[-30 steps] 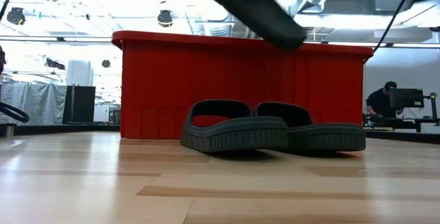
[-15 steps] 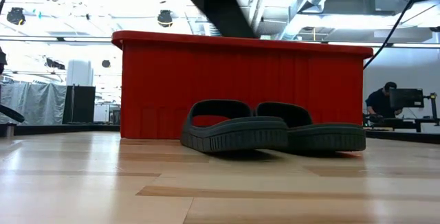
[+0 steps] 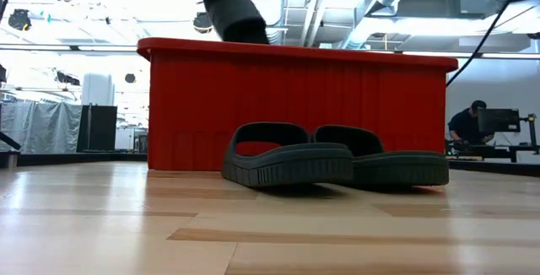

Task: Pick and place slides into bin
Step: Put the black slides into the red bin

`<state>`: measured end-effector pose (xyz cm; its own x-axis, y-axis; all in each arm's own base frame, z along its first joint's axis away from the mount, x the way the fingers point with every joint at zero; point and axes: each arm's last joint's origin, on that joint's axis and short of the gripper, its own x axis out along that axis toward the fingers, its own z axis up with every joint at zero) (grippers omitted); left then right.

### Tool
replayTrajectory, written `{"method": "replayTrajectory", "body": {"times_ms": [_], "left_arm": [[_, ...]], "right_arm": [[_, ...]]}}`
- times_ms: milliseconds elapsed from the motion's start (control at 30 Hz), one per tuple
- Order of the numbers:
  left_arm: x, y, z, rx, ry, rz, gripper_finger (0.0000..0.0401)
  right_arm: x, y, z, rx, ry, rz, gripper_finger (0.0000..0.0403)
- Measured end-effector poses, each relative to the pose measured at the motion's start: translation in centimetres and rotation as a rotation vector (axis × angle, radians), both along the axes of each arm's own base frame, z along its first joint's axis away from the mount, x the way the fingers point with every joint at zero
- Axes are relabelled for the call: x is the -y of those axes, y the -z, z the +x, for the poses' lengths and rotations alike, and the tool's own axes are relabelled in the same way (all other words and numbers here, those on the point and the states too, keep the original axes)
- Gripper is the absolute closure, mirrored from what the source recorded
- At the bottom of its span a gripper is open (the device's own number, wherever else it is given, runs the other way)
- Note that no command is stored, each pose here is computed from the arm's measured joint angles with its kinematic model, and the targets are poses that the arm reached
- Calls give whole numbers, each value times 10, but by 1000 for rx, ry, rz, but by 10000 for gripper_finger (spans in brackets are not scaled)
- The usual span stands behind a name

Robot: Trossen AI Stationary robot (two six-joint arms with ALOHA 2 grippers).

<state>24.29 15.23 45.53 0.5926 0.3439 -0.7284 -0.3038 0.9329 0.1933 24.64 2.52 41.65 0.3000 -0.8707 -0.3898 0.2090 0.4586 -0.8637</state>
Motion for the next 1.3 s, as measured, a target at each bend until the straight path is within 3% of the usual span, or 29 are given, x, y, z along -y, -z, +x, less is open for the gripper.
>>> {"method": "replayTrajectory", "body": {"times_ms": [267,500,867,1100,1300], "left_arm": [[-40,37,19,-134,45,-72,375],[-60,60,34,-170,125,-106,375],[-62,67,35,-160,276,-158,375],[-63,68,35,-179,339,-116,375],[-71,85,49,-196,371,-141,375]], "right_arm": [[51,0,0,-74,174,-17,137],[74,0,-2,-58,268,-11,137],[83,-1,-1,-15,300,0,137],[83,-1,1,14,296,22,137],[83,-2,4,40,291,26,137]]}}
